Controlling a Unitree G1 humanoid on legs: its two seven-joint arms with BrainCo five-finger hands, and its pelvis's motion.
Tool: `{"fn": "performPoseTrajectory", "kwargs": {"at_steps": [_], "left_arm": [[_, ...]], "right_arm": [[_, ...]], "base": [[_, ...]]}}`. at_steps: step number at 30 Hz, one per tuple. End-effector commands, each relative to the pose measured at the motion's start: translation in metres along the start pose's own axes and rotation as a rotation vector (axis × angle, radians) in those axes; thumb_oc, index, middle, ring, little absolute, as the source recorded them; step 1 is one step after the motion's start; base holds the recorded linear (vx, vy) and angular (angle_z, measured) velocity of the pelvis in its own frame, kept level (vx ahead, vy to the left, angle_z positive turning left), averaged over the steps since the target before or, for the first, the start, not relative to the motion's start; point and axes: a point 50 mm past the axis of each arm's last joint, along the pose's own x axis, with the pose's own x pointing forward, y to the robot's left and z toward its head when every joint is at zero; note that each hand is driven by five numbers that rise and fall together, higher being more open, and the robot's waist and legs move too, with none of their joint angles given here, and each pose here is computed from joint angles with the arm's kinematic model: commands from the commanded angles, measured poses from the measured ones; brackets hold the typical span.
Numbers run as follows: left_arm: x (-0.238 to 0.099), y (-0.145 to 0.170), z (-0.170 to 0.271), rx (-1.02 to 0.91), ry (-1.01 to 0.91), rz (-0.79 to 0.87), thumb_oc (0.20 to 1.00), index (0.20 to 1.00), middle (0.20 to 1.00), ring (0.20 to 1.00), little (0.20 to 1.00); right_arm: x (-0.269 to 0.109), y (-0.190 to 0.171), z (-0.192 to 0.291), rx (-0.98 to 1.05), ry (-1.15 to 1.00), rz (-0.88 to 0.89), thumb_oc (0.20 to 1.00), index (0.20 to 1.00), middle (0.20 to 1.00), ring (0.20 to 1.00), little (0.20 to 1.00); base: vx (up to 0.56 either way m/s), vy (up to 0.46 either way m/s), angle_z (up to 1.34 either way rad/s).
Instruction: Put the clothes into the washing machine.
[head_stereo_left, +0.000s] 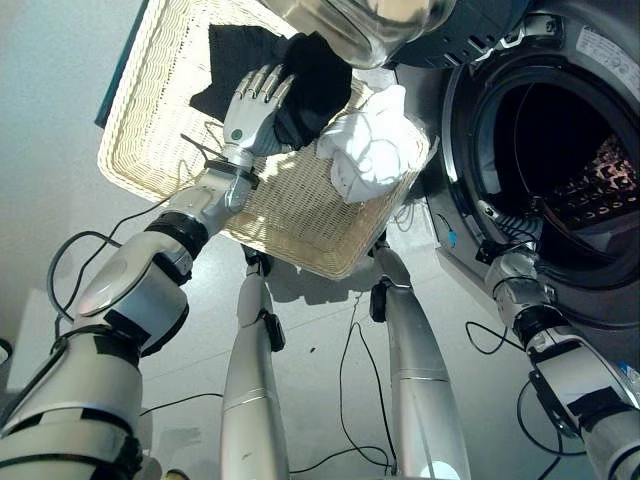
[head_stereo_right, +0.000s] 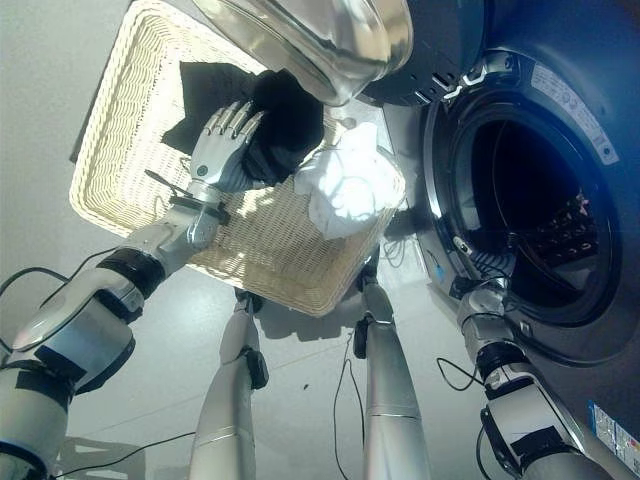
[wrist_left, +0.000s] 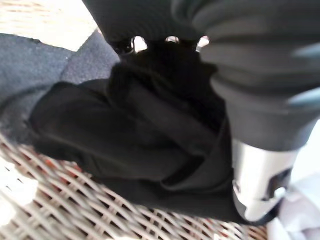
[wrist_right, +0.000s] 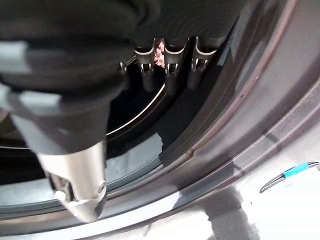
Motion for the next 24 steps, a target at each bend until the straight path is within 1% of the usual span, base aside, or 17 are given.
{"fn": "performPoseTrajectory", "kwargs": {"at_steps": [1,16,21,24], "left_arm": [[0.016,0.017,-0.005,0.033,0.011,0.040,1.000,1.000,1.000,1.000,1.000],[0.025,0.023,-0.009,0.082,0.036,0.016,1.000,1.000,1.000,1.000,1.000],[0.025,0.021,-0.009,0.101,0.039,-0.011,1.000,1.000,1.000,1.000,1.000],[0.023,0.014,-0.009,0.134,0.052,-0.078,1.000,1.000,1.000,1.000,1.000]], "right_arm": [[-0.002,-0.009,-0.007,-0.038,-0.012,0.002,1.000,1.000,1.000,1.000,1.000],[-0.002,-0.001,0.001,-0.007,-0.033,0.019,1.000,1.000,1.000,1.000,1.000],[-0.003,0.001,0.001,0.001,-0.036,0.027,1.000,1.000,1.000,1.000,1.000],[-0.003,0.003,0.002,0.007,-0.040,0.033,1.000,1.000,1.000,1.000,1.000]], "base": [[0.00,0.000,0.00],[0.00,0.000,0.00],[0.00,0.000,0.00],[0.00,0.000,0.00]]}}
